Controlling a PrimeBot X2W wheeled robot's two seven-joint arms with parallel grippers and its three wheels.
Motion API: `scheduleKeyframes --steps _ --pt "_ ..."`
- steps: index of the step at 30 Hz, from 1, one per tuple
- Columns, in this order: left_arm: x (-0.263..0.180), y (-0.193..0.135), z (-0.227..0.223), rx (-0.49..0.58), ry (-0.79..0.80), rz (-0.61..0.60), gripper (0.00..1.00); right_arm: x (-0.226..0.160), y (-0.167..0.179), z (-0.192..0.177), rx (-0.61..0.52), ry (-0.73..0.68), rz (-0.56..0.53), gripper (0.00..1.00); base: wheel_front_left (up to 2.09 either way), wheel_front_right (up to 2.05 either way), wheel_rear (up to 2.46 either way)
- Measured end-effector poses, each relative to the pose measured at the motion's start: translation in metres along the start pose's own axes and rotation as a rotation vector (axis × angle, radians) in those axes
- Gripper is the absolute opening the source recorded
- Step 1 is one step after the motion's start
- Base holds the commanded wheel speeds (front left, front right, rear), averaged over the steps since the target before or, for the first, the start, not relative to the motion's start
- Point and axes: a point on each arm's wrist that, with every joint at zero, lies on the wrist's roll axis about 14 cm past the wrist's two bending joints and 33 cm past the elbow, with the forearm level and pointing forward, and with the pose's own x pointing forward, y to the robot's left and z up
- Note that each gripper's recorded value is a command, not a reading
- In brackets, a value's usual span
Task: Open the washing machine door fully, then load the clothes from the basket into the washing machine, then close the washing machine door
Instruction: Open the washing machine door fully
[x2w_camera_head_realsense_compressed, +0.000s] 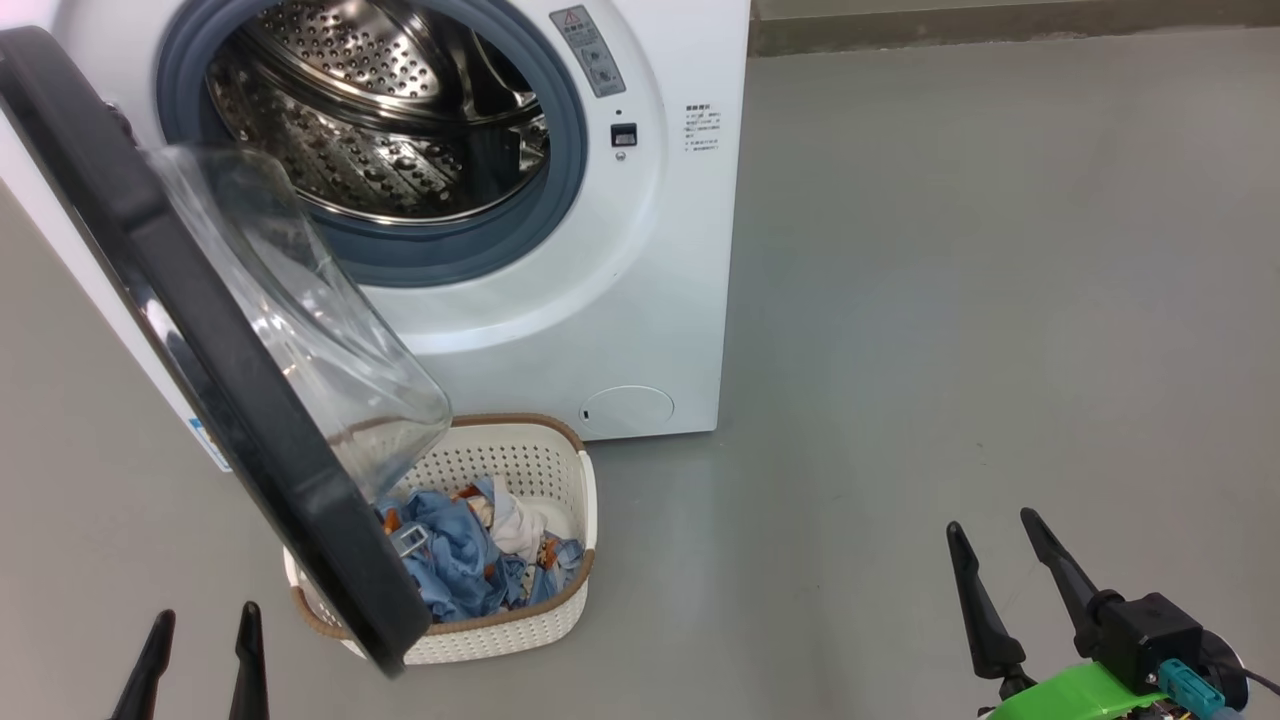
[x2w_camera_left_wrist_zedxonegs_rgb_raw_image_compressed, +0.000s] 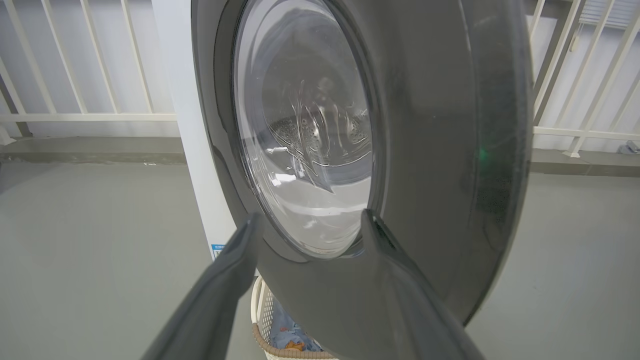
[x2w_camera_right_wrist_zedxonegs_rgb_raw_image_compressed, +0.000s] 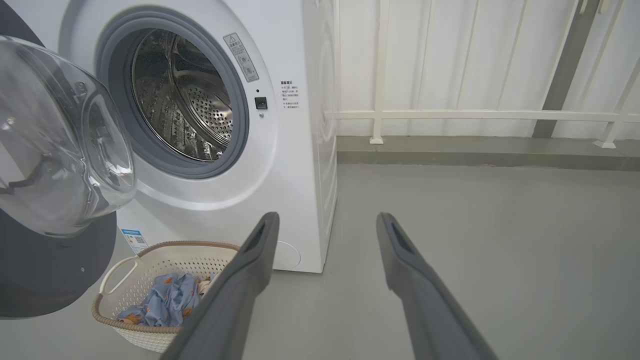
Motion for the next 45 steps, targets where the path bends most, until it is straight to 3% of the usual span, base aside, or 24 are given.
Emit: scheduleKeyframes --steps 22,23,24,25,37,41,45 --pt "-0.001 0.001 0.000 0.002 -0.001 0.006 1.00 -0.004 0.000 -0.016 0.000 0.053 -0.002 1.00 0.00 0.00 0.00" --pt "-0.001 0.001 0.000 0.002 -0.001 0.005 0.97 -0.004 0.000 -0.016 0.000 0.052 -0.002 1.00 0.00 0.00 0.00" --pt "-0.001 0.000 0.000 0.002 -0.002 0.003 0.34 -0.004 0.000 -0.016 0.000 0.052 -0.001 1.00 0.00 0.00 0.00" --pt "0.000 -0.001 0.003 0.000 -0.010 0.001 0.00 -0.004 0.000 -0.016 0.000 0.052 -0.001 1.00 0.00 0.00 0.00" --pt "0.010 -0.016 0.132 0.040 -0.415 -0.047 0.00 -0.003 0.002 -0.015 0.004 0.048 0.005 1.00 0.00 0.00 0.00" --pt "0.001 -0.048 0.195 0.044 -0.625 -0.156 0.00 -0.004 0.002 -0.014 0.005 0.046 0.005 1.00 0.00 0.00 0.00" --pt "-0.010 -0.079 0.222 0.045 -0.721 -0.272 0.00 -0.004 0.002 -0.015 0.009 0.047 0.003 1.00 0.00 0.00 0.00"
